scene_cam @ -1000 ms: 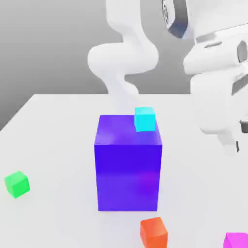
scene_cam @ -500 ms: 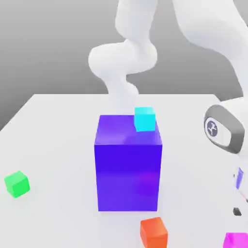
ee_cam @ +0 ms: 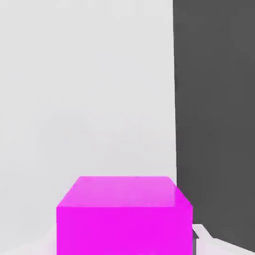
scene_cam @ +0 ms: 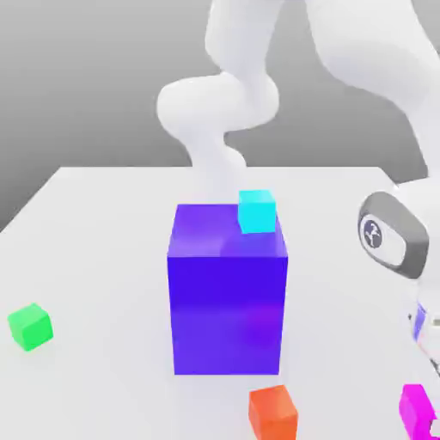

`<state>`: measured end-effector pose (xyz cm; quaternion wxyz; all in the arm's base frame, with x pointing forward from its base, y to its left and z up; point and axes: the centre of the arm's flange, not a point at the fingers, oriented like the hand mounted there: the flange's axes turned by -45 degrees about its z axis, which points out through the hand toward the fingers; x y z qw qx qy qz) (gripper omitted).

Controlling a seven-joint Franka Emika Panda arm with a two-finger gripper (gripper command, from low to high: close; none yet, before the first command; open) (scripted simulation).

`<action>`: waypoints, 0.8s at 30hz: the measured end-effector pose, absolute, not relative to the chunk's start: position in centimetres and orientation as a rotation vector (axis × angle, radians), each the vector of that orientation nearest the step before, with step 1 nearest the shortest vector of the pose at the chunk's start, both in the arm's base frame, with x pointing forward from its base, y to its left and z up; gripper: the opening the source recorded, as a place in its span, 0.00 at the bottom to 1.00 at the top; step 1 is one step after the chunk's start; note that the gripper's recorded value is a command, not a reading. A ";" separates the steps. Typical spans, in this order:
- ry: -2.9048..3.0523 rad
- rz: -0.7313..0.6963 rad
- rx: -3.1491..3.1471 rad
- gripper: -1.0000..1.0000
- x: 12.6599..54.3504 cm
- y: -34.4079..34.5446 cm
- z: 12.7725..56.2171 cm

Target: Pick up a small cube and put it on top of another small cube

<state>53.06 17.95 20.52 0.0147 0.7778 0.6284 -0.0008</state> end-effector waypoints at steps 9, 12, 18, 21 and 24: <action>1.132 -0.004 2.859 0.00 50.8 -4.7 23.8; 0.784 -0.004 2.977 0.00 47.2 -12.3 24.4; -0.123 -0.001 3.113 0.00 34.7 -28.1 24.3; -0.437 0.009 3.101 0.00 30.5 -32.3 22.7; -0.476 0.010 3.097 0.00 30.0 -32.7 20.7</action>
